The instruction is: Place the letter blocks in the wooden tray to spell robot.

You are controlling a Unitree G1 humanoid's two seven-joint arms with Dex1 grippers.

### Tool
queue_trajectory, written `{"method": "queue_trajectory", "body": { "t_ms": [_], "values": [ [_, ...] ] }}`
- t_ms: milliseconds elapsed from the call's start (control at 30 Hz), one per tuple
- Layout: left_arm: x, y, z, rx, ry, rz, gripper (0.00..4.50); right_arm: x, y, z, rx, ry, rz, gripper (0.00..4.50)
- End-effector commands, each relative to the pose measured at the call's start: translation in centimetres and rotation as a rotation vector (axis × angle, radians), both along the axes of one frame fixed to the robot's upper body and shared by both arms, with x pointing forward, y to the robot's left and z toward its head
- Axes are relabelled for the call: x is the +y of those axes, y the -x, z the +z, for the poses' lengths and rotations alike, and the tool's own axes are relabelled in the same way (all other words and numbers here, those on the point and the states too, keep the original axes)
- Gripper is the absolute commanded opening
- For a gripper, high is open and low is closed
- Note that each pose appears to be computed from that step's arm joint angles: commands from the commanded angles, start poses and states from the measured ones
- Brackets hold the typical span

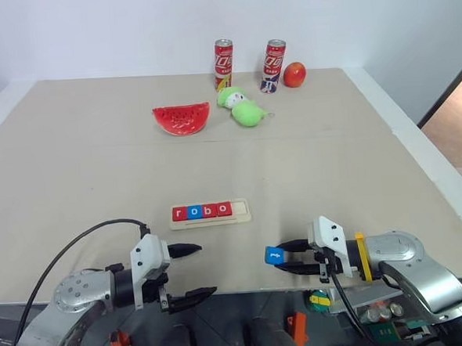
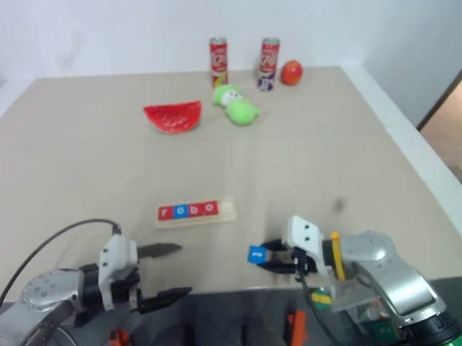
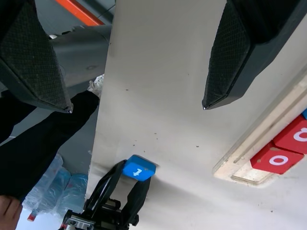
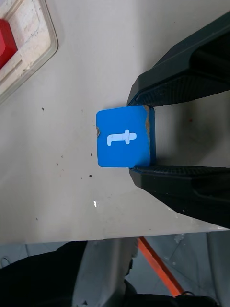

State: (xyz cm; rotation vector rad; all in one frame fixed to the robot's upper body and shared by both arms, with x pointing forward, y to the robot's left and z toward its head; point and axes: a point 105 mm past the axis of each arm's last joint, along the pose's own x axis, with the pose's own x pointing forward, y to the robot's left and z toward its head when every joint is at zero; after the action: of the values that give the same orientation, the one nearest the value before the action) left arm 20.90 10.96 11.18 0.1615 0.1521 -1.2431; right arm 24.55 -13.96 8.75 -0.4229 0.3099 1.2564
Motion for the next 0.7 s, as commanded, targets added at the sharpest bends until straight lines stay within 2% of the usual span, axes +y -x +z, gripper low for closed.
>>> {"method": "queue_trajectory", "body": {
  "t_ms": [33, 267, 400, 600, 633, 700],
  "values": [
    [-0.2, -0.1, 0.9, -0.043, 0.007, -0.023, 4.5, 0.4, -1.6, 2.3, -0.079, 0.007, 0.077, 1.18],
    [-0.5, -0.3, 0.9, -0.046, 0.011, -0.036, 4.5, 0.0, -6.7, 5.2, -0.175, 0.099, 0.251, 1.18],
    [-0.5, -0.2, 0.7, -0.047, 0.011, -0.025, 4.5, -0.8, -8.7, 5.0, -0.23, 0.219, 0.369, 1.18],
    [-0.5, 0.2, 0.6, -0.044, 0.014, 0.008, 4.5, -1.4, -10.2, 4.3, -0.218, 0.324, 0.448, 1.18],
    [-0.4, 0.2, 0.6, -0.044, 0.013, 0.015, 4.5, -1.6, -10.3, 4.2, -0.188, 0.328, 0.44, 1.68],
    [-0.3, 0.3, 0.5, -0.043, 0.011, 0.026, 4.5, -1.6, -10.4, 4.3, -0.17, 0.317, 0.432, 1.68]
  ]
}}
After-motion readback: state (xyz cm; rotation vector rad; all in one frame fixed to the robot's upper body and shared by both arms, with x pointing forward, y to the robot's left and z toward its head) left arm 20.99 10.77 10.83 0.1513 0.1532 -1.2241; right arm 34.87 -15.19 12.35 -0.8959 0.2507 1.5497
